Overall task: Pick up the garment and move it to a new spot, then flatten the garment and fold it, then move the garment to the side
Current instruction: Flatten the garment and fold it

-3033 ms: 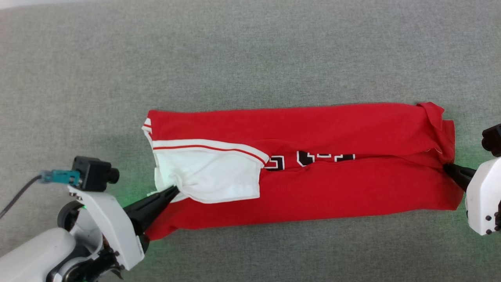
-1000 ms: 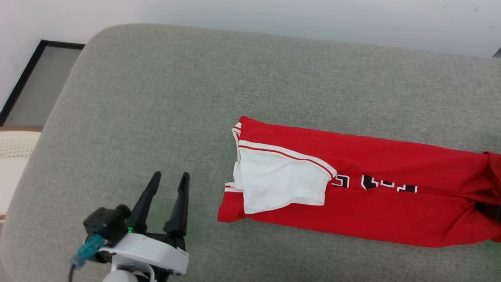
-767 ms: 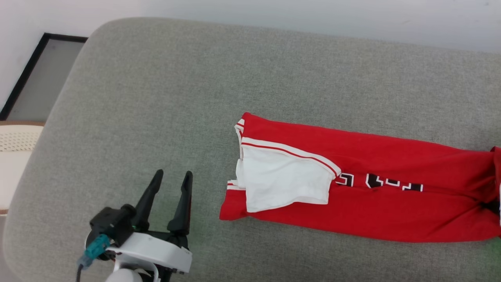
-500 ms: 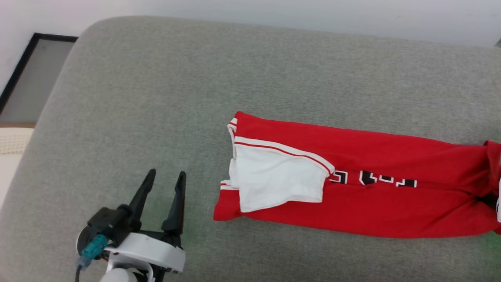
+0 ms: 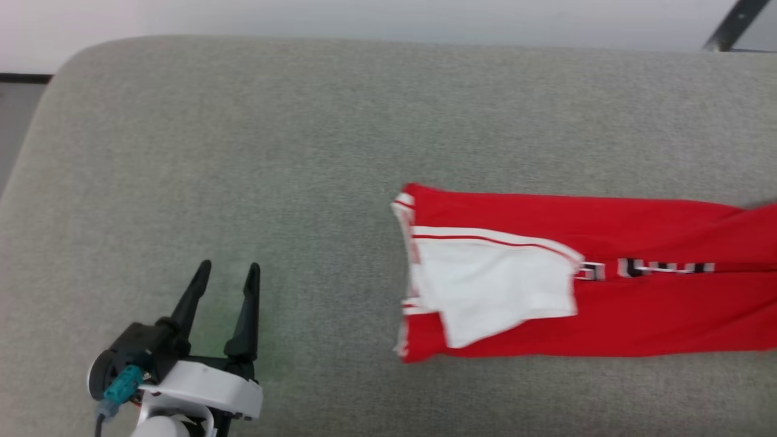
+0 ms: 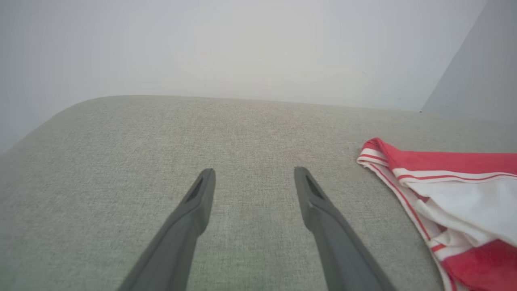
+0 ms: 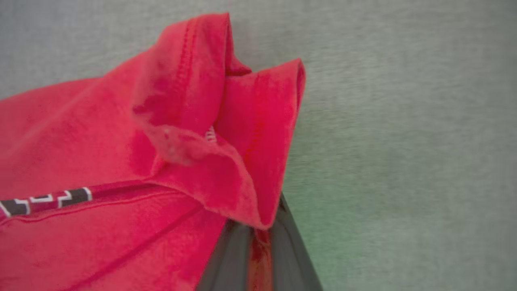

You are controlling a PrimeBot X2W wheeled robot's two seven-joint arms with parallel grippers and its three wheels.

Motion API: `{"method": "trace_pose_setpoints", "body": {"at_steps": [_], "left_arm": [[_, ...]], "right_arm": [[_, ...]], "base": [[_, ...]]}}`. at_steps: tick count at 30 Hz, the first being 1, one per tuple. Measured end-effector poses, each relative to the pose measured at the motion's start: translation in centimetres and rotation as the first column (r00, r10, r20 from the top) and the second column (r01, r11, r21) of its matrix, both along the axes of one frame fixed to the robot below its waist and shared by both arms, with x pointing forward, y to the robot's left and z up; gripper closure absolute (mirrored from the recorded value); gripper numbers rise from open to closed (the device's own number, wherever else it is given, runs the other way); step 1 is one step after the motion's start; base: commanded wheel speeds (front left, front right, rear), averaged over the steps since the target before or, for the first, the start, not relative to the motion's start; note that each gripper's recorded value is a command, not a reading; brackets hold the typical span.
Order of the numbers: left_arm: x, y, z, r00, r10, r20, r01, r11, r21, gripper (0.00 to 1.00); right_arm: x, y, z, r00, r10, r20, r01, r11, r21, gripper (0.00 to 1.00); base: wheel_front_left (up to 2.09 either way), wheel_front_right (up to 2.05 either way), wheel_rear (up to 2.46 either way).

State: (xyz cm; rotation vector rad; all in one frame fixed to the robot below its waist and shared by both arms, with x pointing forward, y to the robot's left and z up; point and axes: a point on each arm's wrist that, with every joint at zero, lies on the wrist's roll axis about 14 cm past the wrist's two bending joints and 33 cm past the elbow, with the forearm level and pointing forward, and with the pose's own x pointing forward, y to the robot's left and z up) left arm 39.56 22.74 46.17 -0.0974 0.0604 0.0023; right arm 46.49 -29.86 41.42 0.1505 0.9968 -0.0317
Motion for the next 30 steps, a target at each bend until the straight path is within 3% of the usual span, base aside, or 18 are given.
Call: {"method": "trace_pose_setpoints", "body": {"at_steps": [6,12,17,23,30], "left_arm": [[0.4,-0.3,-0.7,1.0,-0.018,-0.018,0.018,1.0,0.006,0.0],[0.2,-0.8,-0.7,1.0,-0.025,-0.016,0.025,1.0,-0.002,0.0],[0.0,-1.4,-0.3,0.999,-0.032,-0.003,0.032,0.999,-0.019,0.0],[-0.8,-1.4,0.0,1.0,-0.016,0.007,0.016,0.999,-0.042,0.0],[-2.3,-0.7,0.5,0.999,0.029,0.016,-0.028,0.997,-0.066,0.0]], "right_arm": [[-0.6,-3.8,1.6,0.998,-0.036,0.056,0.042,0.994,-0.098,1.0],[-0.6,-1.0,3.1,0.992,0.072,0.099,-0.061,0.992,-0.106,1.0],[-0.3,3.5,5.3,0.962,0.222,0.161,-0.205,0.972,-0.115,1.0],[-0.7,10.7,7.9,0.877,0.422,0.229,-0.412,0.906,-0.091,1.0],[-2.1,20.5,10.3,0.727,0.613,0.309,-0.638,0.77,-0.024,1.0]], "base": [[0.0,0.0,0.0],[0.0,0.0,0.0],[0.0,0.0,0.0],[0.0,0.0,0.0],[0.0,0.0,0.0]]}}
